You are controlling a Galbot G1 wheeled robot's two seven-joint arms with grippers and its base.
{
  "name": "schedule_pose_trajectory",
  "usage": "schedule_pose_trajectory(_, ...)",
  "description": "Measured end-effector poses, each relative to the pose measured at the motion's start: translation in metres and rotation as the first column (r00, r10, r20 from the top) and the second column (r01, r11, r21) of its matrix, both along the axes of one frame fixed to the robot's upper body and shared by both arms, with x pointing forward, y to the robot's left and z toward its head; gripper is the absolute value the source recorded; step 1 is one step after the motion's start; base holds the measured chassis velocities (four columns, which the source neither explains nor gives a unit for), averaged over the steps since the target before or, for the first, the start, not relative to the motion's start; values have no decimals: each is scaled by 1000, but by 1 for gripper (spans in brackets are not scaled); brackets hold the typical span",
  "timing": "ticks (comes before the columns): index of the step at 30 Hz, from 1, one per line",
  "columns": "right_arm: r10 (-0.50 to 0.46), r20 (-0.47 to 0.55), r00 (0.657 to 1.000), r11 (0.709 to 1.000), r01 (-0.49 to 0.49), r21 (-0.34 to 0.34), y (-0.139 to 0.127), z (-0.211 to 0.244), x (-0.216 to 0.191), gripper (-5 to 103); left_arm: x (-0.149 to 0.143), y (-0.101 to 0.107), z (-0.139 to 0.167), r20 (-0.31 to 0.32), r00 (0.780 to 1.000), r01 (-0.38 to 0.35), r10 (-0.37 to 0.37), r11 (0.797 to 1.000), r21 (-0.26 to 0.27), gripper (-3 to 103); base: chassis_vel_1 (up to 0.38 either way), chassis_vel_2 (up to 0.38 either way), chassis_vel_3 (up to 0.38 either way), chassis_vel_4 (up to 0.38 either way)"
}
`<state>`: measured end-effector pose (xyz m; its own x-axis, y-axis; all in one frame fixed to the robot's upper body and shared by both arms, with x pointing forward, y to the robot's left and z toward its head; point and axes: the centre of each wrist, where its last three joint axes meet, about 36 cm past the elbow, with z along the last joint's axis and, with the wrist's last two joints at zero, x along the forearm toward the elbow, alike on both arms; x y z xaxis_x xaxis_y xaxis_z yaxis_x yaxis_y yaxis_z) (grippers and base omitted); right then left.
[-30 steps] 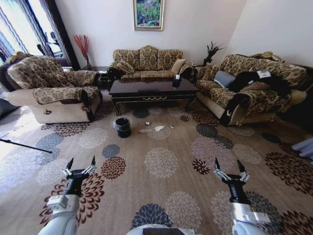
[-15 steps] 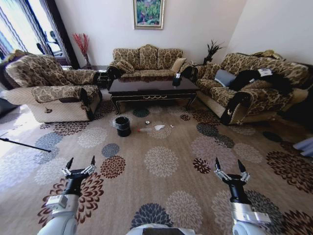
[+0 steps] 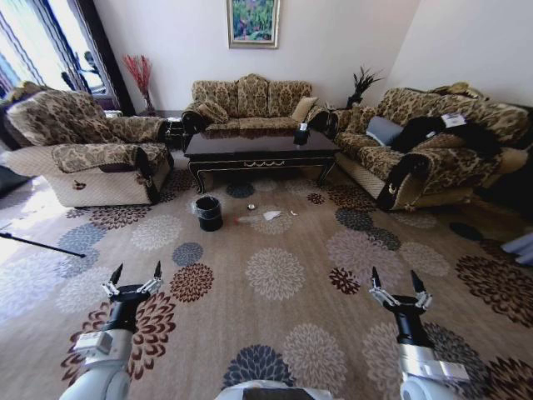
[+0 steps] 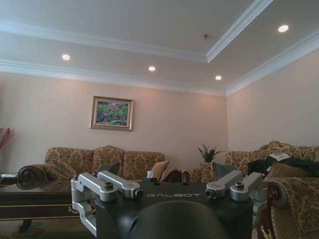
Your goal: Move to the front of the table and pick up the trash from the floor, then place it into the trash bin.
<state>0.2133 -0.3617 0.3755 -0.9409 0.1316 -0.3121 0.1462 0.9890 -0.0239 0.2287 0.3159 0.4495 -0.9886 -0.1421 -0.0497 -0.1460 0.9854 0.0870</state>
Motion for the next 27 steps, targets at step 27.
schedule_pose_trajectory(27, 63, 49, 997, 997, -65, 45, 4, 29, 5, 100, -1, -9, 16, 19, 999, 41, -40, 999, -20, 100, 0, 0, 0, 0)
